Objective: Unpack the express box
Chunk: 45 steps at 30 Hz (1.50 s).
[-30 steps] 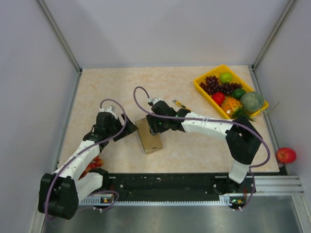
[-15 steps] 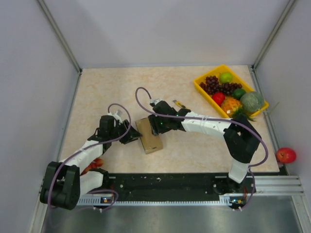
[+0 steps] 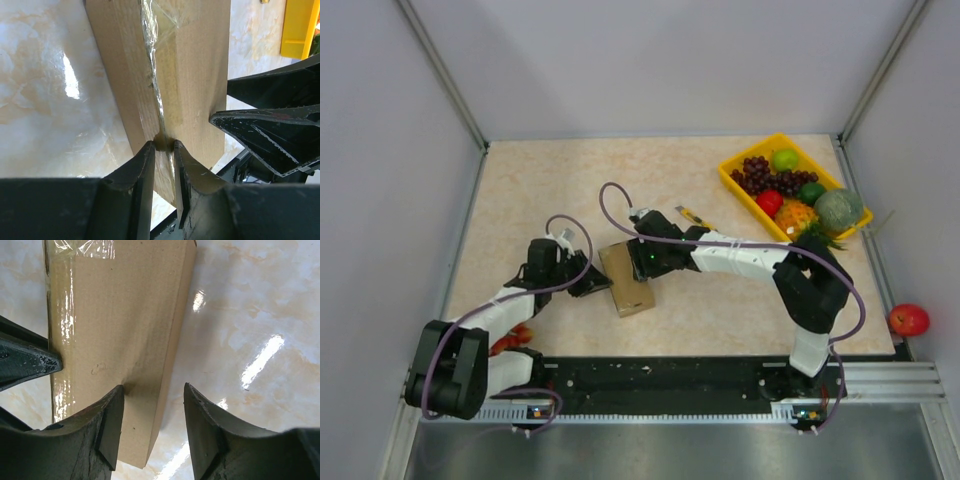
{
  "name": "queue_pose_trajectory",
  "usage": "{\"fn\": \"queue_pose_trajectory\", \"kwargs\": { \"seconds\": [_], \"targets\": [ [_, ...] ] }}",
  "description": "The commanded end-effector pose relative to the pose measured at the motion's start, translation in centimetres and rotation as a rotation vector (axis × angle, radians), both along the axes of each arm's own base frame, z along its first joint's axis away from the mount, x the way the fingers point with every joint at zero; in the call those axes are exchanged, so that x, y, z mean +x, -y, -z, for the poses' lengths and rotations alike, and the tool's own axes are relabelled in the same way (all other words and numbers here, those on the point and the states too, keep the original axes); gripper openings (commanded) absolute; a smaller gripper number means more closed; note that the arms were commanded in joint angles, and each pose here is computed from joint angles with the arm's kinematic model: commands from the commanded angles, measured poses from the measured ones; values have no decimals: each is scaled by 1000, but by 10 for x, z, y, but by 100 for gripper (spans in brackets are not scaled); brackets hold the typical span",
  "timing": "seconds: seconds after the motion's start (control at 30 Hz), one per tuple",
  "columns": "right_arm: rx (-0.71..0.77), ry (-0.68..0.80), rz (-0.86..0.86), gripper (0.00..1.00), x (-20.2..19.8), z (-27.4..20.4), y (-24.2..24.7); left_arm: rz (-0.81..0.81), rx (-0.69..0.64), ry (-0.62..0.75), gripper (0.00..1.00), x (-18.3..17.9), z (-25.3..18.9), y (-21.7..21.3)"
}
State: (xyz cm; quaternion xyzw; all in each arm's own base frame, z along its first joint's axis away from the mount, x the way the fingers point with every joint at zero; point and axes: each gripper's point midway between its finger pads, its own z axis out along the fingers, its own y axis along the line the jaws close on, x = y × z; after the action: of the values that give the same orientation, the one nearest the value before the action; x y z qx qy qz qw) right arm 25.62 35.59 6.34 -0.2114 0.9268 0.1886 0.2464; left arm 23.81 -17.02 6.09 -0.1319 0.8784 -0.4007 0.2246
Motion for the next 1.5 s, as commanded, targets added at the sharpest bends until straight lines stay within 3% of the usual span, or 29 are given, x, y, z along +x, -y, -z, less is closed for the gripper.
{"fn": "queue_pose_trajectory", "kwargs": {
  "seconds": [0.0,0.3,1.0,1.2,1.47],
  "targets": [
    [-38,-45,49,47,1,21,16,-28,47,50,25,3,4,-9],
    [-59,-85,84,46,1,32,26,-50,118,30,29,-9,19,-21],
    [-56,-110,114,44,2,34,29,-125,248,-25,26,-20,44,-46],
    [-50,-107,118,44,3,31,29,-168,290,-103,20,-21,50,-53],
    [-49,-103,122,44,4,29,29,-295,441,-231,11,-31,60,-84]
  ]
}}
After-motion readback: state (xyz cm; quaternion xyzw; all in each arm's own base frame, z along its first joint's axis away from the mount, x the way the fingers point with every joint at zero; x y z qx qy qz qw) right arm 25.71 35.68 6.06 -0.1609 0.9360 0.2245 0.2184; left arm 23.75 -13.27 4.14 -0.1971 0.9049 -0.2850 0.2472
